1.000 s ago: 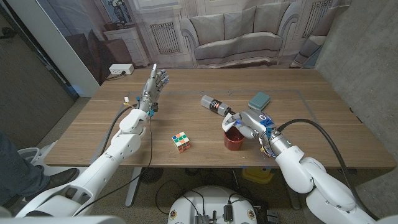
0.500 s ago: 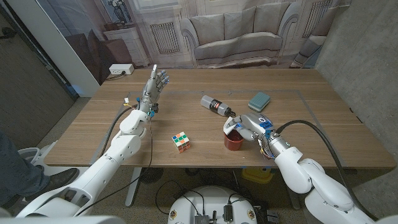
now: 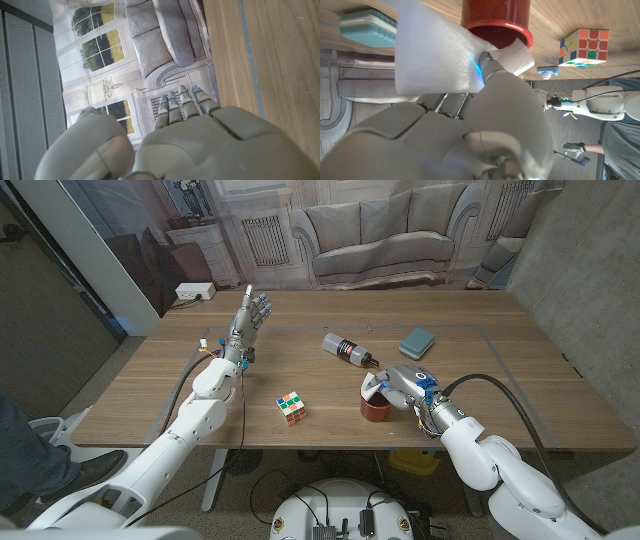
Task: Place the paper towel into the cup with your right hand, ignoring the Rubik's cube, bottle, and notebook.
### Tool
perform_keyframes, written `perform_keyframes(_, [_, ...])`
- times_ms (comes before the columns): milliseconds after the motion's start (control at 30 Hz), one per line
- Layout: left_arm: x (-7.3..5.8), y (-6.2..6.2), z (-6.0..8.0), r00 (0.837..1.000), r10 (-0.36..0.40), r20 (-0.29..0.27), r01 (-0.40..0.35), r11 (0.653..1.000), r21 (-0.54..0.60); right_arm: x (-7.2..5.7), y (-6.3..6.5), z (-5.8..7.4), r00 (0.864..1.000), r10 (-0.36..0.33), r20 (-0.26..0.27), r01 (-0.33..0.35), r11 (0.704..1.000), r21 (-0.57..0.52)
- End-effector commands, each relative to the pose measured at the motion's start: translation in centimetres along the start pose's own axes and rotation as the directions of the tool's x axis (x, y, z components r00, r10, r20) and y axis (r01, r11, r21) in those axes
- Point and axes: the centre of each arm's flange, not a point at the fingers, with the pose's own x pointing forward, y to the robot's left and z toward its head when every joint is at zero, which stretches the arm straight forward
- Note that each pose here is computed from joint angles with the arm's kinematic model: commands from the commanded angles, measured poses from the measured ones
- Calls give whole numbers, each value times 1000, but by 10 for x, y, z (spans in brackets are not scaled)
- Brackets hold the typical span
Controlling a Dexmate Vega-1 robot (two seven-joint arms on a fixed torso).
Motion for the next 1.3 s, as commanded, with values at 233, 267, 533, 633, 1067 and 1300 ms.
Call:
perform_keyframes(233, [-6,1,1,1000,9,1,-9,1000,4,4,9,-5,998,46,-31,-48,997,-53])
perform_keyframes(267, [-6,1,1,1000,9,1,-9,1000,4,4,10,-5,998,47,-28,-49,997,-56])
perform_keyframes(533, [-6,2,-1,1000,8,1,-8,1000,-1,4,9,2,999,37,-21,-39,995,-88])
perform_keyframes(633, [-4,2,-2,1000,4,-1,-4,1000,-3,5,10,2,998,49,-29,-51,995,-89])
perform_keyframes(1067, [-2,3,-5,1000,1,-4,-1,1000,-10,11,9,5,995,86,-40,-90,991,-101])
perform_keyframes(1300, [0,4,-6,1000,-1,-9,0,1000,-11,15,11,5,993,104,-51,-109,989,-101])
